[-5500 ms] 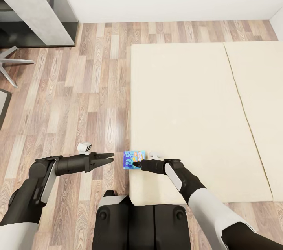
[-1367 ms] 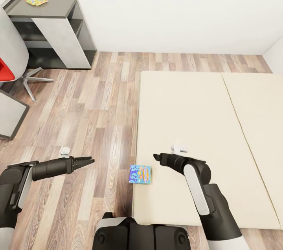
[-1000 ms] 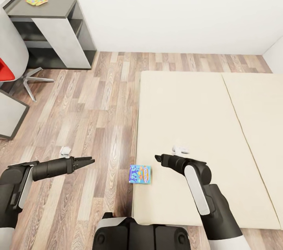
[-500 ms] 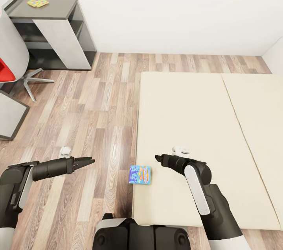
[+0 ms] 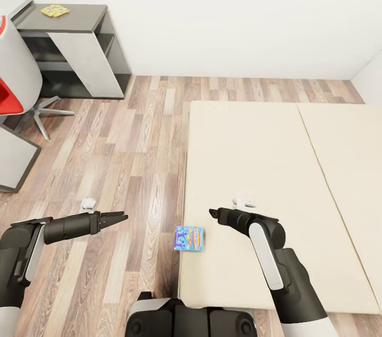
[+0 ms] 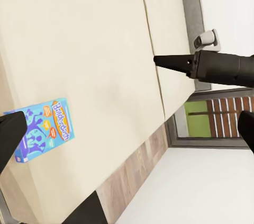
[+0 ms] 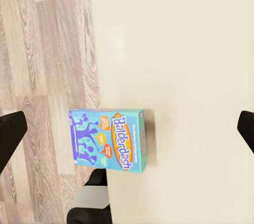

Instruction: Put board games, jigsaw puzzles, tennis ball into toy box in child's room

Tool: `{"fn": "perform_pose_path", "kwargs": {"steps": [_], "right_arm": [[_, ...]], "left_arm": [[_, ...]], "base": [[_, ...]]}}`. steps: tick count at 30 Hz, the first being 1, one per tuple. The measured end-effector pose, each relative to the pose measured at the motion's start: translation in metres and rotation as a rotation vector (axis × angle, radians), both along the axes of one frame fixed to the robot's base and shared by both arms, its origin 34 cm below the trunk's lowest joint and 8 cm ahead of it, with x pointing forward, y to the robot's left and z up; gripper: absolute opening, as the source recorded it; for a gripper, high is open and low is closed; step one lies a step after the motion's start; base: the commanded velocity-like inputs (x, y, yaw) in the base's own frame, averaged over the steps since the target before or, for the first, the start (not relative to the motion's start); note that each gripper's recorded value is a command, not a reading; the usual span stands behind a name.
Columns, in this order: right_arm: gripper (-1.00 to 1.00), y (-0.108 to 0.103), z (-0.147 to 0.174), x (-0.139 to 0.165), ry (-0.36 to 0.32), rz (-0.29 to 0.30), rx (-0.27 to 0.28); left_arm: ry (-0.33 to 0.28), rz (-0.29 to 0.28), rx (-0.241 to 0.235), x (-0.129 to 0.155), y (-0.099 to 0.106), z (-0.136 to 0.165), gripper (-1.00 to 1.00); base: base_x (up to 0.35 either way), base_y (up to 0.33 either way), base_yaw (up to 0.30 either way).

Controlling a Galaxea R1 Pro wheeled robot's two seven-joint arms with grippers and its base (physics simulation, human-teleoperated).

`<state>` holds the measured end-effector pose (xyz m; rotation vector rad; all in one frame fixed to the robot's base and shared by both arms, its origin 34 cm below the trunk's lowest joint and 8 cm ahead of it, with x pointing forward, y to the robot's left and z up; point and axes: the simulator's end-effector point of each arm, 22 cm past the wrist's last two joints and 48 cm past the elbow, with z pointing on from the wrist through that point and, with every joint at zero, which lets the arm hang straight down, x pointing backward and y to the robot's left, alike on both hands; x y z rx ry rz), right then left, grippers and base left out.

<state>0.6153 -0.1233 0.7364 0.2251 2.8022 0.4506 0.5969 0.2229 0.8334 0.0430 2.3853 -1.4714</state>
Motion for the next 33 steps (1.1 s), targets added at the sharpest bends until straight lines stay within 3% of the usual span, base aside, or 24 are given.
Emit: {"fn": "perform_pose_path", "kwargs": {"steps": [33], "right_arm": [[1.00,-0.0015,0.0004,0.0066,-0.027,-0.042,0.000]], "left_arm": [[-0.018,0.000,0.000,0.0031,0.0000,0.0089,1.00]], "base": [[0.000,0.000,-0.021]]}}
